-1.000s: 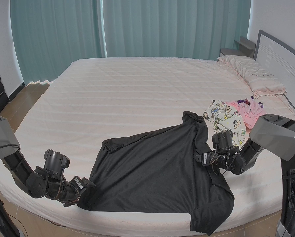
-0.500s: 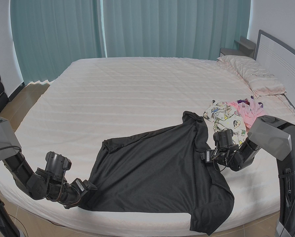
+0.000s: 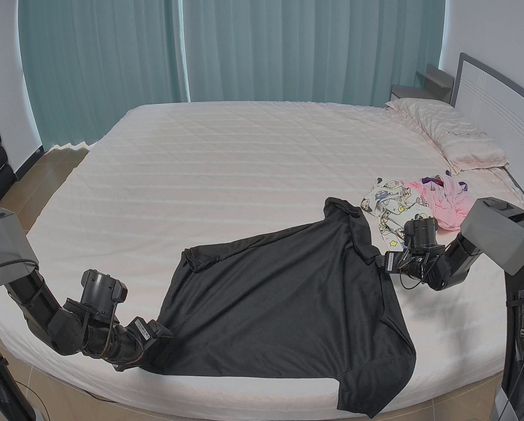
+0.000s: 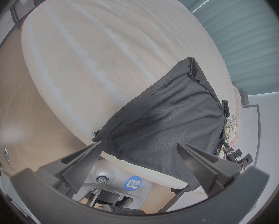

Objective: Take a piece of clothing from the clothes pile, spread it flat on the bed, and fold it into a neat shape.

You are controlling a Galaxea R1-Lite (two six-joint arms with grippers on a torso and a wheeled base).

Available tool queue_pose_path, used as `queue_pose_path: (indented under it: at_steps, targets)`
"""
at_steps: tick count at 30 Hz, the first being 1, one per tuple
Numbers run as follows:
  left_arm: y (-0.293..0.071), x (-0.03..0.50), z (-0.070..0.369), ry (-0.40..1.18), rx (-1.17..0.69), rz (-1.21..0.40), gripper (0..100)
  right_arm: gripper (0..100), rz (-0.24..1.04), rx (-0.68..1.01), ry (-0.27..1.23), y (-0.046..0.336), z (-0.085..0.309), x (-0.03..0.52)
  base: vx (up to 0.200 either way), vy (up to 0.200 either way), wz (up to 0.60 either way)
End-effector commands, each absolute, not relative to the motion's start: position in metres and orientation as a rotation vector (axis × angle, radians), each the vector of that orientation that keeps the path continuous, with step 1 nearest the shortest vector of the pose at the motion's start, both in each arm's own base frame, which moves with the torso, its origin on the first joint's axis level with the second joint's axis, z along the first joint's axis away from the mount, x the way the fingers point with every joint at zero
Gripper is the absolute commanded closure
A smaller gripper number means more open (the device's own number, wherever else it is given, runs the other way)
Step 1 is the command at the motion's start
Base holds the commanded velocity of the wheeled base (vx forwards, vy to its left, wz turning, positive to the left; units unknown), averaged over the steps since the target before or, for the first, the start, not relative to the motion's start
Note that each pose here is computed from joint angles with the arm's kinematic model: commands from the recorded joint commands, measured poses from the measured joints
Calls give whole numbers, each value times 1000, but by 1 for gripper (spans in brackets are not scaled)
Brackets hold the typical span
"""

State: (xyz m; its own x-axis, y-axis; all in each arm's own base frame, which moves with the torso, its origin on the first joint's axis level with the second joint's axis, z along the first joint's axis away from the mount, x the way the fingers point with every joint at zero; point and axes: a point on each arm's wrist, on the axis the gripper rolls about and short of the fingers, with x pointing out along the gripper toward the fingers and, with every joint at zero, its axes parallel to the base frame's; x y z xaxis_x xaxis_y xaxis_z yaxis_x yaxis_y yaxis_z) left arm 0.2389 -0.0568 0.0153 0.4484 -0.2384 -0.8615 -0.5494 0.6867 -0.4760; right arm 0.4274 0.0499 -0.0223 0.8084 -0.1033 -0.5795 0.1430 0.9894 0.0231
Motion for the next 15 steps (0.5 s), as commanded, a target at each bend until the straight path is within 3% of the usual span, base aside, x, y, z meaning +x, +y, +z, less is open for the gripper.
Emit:
queue_pose_path:
  at_steps: [1,15]
  targets:
    - [-57,239,15,1124,-832,224,0,0,-171,88,607,30,-18,429,0,0,0]
    - [-57,239,14,1125,-832,225,0,0,-223,196,602,-17,-25,433,0,0,0]
